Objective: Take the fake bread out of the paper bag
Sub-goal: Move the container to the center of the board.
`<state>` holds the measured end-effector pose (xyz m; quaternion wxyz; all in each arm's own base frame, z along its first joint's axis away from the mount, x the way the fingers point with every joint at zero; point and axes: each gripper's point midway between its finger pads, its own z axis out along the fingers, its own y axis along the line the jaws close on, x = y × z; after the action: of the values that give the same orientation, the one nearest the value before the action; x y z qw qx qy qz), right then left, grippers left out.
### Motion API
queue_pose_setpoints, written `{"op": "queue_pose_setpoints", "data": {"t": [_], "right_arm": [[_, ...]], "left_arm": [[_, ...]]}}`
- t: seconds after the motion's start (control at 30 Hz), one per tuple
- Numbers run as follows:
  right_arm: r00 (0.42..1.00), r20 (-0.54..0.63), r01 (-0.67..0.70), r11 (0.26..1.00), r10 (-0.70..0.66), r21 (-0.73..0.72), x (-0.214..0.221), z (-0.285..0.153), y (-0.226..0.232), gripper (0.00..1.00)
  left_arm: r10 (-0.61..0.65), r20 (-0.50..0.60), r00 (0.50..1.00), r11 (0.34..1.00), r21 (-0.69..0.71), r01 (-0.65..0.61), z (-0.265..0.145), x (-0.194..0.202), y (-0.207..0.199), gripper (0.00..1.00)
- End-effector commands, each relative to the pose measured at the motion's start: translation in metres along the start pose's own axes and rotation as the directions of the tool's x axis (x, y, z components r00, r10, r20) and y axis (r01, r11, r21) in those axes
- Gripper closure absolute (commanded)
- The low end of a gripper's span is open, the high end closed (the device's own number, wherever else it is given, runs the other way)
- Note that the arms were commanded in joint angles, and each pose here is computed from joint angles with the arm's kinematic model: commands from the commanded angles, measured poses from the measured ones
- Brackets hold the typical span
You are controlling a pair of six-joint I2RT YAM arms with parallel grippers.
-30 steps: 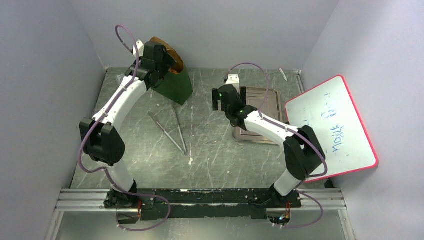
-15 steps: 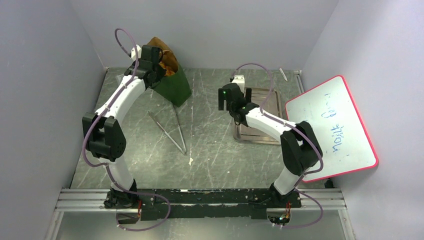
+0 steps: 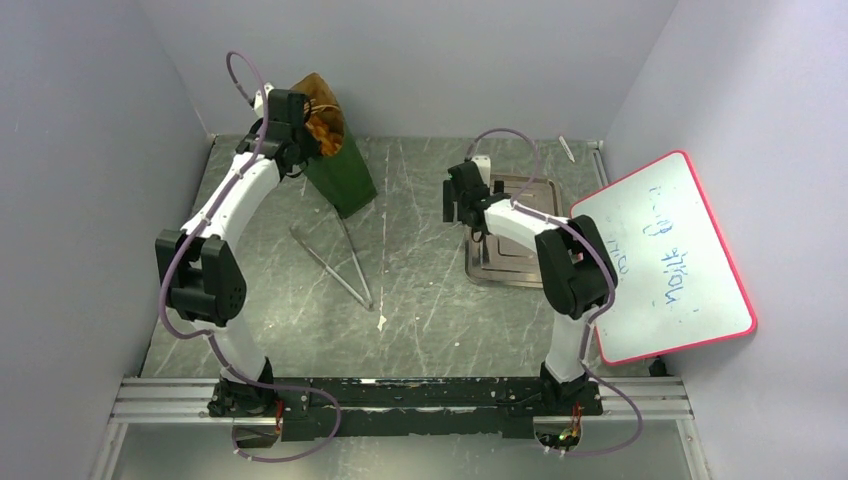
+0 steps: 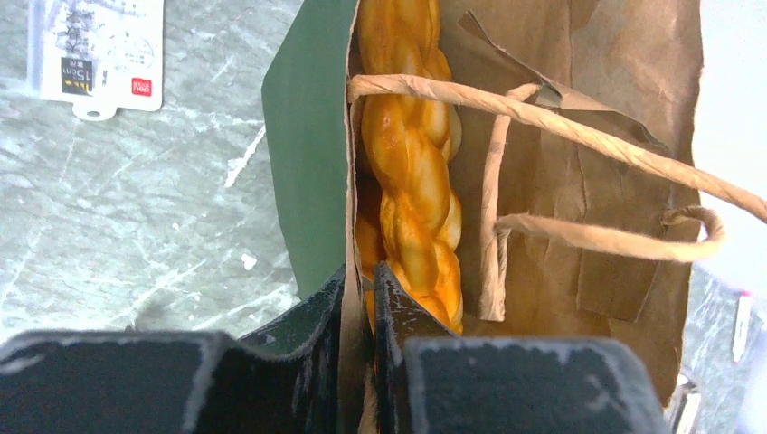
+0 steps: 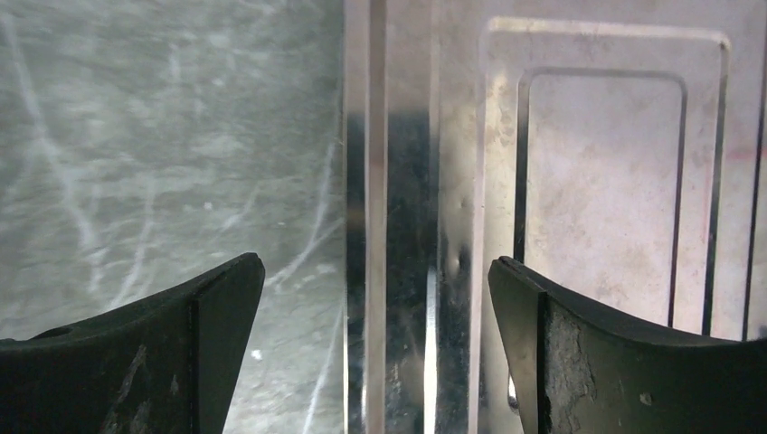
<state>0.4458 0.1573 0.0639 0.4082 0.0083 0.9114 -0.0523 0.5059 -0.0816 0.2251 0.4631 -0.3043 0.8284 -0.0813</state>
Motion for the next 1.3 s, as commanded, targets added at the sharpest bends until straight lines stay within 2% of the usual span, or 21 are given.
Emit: {"op": "queue_pose_setpoints", "data": {"t": [0.0, 0.23, 0.3, 0.37, 0.43, 0.57, 0.77, 0.8, 1.1, 1.27], "right_arm": [[0.997, -0.075, -0.008, 1.000, 0.007, -0.016, 0.018, 0.018, 0.000, 0.04], [0.990, -0.143, 0.008, 0.998, -0.017, -0.064, 0.040, 0.038, 0.015, 0.14], [0.988, -0.154, 0.010, 0.996, -0.023, -0.086, 0.043, 0.041, 0.020, 0.25], [0.985, -0.169, 0.005, 0.994, -0.023, -0.106, 0.045, 0.044, 0.026, 0.42], [0.981, -0.192, 0.005, 0.993, -0.028, -0.118, 0.050, 0.046, 0.030, 0.54], [0.975, -0.217, 0.019, 0.989, -0.050, -0.144, 0.062, 0.049, 0.038, 0.65], [0.967, -0.228, 0.055, 0.971, -0.109, -0.232, 0.072, 0.048, 0.059, 0.93], [0.967, -0.230, 0.053, 0.970, -0.109, -0.238, 0.072, 0.049, 0.062, 1.00], [0.962, -0.274, -0.098, 0.943, 0.007, -0.319, 0.025, 0.054, 0.113, 1.00], [0.957, -0.241, 0.048, 0.908, -0.161, -0.417, 0.029, 0.056, 0.155, 1.00]], "left_arm": [[0.091, 0.134, 0.987, 0.984, 0.143, -0.111, -0.023, -0.043, -0.024, 0.93], [0.194, 0.241, 0.951, 0.965, 0.128, -0.229, -0.027, -0.078, -0.035, 0.93], [0.206, 0.266, 0.942, 0.962, 0.122, -0.245, -0.027, -0.087, -0.035, 0.93], [0.211, 0.284, 0.935, 0.962, 0.111, -0.251, -0.026, -0.095, -0.033, 0.93], [0.212, 0.304, 0.929, 0.963, 0.098, -0.252, -0.027, -0.102, -0.030, 0.93], [0.210, 0.351, 0.913, 0.962, 0.092, -0.256, -0.033, -0.114, -0.027, 0.93], [0.239, 0.381, 0.893, 0.953, 0.085, -0.291, -0.036, -0.123, -0.029, 0.93], [0.239, 0.387, 0.890, 0.953, 0.082, -0.292, -0.037, -0.124, -0.028, 0.93], [0.228, 0.438, 0.870, 0.956, 0.068, -0.285, -0.063, -0.137, -0.021, 0.93], [0.236, 0.459, 0.856, 0.952, 0.066, -0.298, -0.084, -0.143, -0.017, 0.93]]}}
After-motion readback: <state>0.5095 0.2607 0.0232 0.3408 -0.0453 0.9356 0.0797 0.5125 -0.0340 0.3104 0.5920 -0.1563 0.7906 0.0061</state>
